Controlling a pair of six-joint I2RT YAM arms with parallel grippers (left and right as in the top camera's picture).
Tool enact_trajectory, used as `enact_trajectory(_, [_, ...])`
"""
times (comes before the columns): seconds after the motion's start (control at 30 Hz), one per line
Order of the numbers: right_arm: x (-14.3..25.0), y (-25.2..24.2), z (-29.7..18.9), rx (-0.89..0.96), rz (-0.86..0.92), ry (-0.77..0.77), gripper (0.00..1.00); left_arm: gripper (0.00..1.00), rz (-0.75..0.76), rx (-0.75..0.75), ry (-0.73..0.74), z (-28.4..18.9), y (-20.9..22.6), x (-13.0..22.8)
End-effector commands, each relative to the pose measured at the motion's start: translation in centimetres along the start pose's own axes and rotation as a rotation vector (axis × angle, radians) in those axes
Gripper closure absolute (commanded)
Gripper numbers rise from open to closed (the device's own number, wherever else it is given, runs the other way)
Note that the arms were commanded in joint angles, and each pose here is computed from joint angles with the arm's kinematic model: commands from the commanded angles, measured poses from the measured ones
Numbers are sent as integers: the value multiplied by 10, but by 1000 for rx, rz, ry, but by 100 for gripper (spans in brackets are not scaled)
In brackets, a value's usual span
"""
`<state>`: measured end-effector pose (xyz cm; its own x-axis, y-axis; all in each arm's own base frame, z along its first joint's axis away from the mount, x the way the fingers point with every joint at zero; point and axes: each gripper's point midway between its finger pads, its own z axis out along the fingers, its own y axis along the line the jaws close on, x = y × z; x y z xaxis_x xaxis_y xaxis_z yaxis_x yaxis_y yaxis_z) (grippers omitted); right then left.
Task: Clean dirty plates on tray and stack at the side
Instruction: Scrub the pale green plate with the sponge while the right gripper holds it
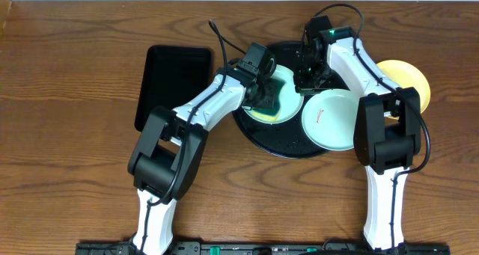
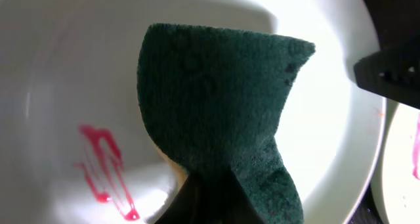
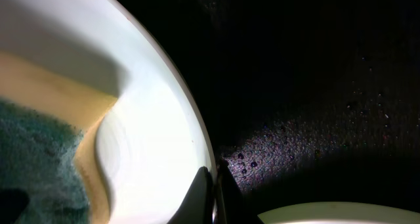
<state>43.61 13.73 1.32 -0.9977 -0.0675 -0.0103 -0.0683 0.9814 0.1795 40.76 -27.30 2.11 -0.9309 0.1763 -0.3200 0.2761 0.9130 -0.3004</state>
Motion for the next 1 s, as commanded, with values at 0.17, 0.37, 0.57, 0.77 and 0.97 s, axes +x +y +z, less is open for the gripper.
enact_trajectory(0.17, [7, 1, 12, 13, -25, 35, 99, 93, -3, -286, 44, 28, 60, 20])
enact_trajectory(0.37, [6, -1, 12, 24, -25, 34, 99, 93, 7, -614, -46, -7, 116, 2])
enact_trajectory(0.57, [6, -1, 12, 24, -25, 34, 99, 93, 7, -714, -102, -32, 136, -15])
enact_trajectory(0.77, [6, -1, 12, 28, -41, 35, 99, 93, -34, -692, -230, -68, 131, -50])
enact_trajectory(0.97, [8, -3, 12, 36, -39, 39, 99, 93, -65, -663, -393, -120, 117, -81])
